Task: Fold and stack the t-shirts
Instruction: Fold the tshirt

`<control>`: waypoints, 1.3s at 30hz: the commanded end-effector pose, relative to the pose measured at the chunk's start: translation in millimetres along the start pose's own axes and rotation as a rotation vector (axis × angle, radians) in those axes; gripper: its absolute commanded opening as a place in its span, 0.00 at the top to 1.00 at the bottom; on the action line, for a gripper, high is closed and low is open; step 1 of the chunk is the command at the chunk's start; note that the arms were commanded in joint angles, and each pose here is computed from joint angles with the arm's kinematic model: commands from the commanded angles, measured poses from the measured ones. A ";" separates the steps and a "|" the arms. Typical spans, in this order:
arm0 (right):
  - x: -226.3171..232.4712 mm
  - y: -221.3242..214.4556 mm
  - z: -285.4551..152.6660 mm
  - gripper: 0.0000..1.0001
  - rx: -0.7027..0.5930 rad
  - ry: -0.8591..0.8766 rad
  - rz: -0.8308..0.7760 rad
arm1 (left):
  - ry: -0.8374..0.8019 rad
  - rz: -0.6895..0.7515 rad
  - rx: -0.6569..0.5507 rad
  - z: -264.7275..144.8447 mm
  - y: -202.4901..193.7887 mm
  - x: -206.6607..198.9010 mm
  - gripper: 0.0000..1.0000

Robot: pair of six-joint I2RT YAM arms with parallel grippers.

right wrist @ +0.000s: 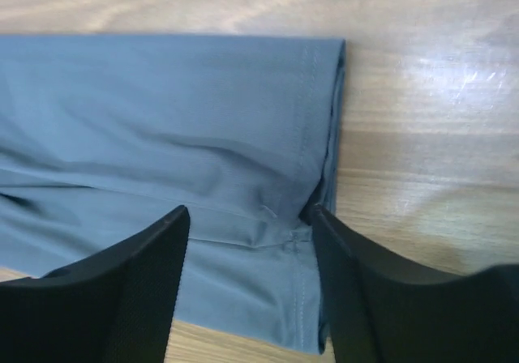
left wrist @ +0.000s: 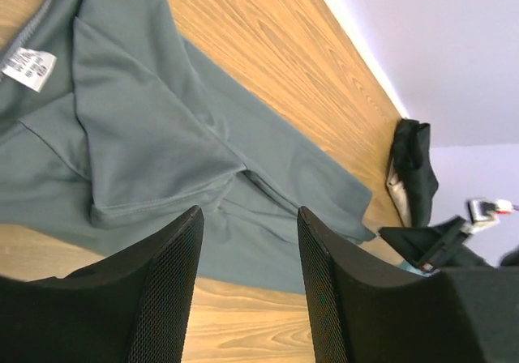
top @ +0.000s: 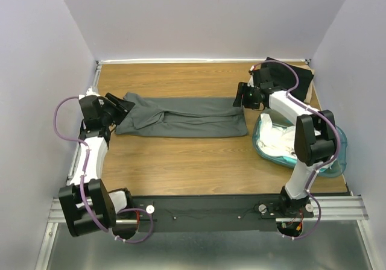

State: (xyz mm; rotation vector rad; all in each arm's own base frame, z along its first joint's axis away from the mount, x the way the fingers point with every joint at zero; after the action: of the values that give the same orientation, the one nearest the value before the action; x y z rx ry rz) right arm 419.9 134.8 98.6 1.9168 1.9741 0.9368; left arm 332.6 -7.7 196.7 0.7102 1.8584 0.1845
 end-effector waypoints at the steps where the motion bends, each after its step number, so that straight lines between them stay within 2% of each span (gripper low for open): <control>1: 11.5 30.6 -19.6 0.30 -0.098 0.017 -0.012 | 0.051 0.092 -0.017 15.5 19.1 8.4 0.42; 3: 8.7 33.7 -12.5 0.30 -0.098 -0.003 -0.002 | 0.108 0.122 -0.013 32.1 26.7 22.6 0.41; 5: 9.3 41.1 -7.5 0.30 -0.106 -0.006 -0.001 | 0.117 0.157 -0.027 42.8 40.4 19.8 0.40; 10: 2.7 41.9 17.2 0.32 -0.078 -0.021 0.010 | 0.176 0.226 0.017 84.4 54.9 41.9 0.39; 14: 0.0 48.5 29.9 0.41 -0.078 -0.016 0.015 | 0.201 0.232 0.037 110.8 60.3 58.0 0.39; 19: -6.2 53.0 44.6 0.42 -0.066 -0.002 0.034 | 0.193 0.236 0.065 143.3 67.4 68.4 0.39; 33: -23.8 42.1 65.4 0.43 -0.021 -0.014 0.073 | 0.222 0.243 0.093 188.9 75.6 95.1 0.38; 39: -28.0 35.0 77.7 0.53 0.006 -0.010 0.078 | 0.227 0.247 0.100 202.5 76.9 103.8 0.38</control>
State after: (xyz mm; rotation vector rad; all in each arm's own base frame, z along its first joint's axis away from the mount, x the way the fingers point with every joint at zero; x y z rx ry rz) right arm 488.8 125.5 56.7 2.0041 1.9080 0.9157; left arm 510.3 62.0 67.5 1.0128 2.0157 0.3042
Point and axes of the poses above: each gripper's point midway between its finger pads, its own z axis out along the fingers, its own x axis along the line the jaws close on, y = z × x, the point moved 3 cm from there along -z, back along the fingers, and after that the axes turned 4 degrees about -z, right-handed, at the moved point
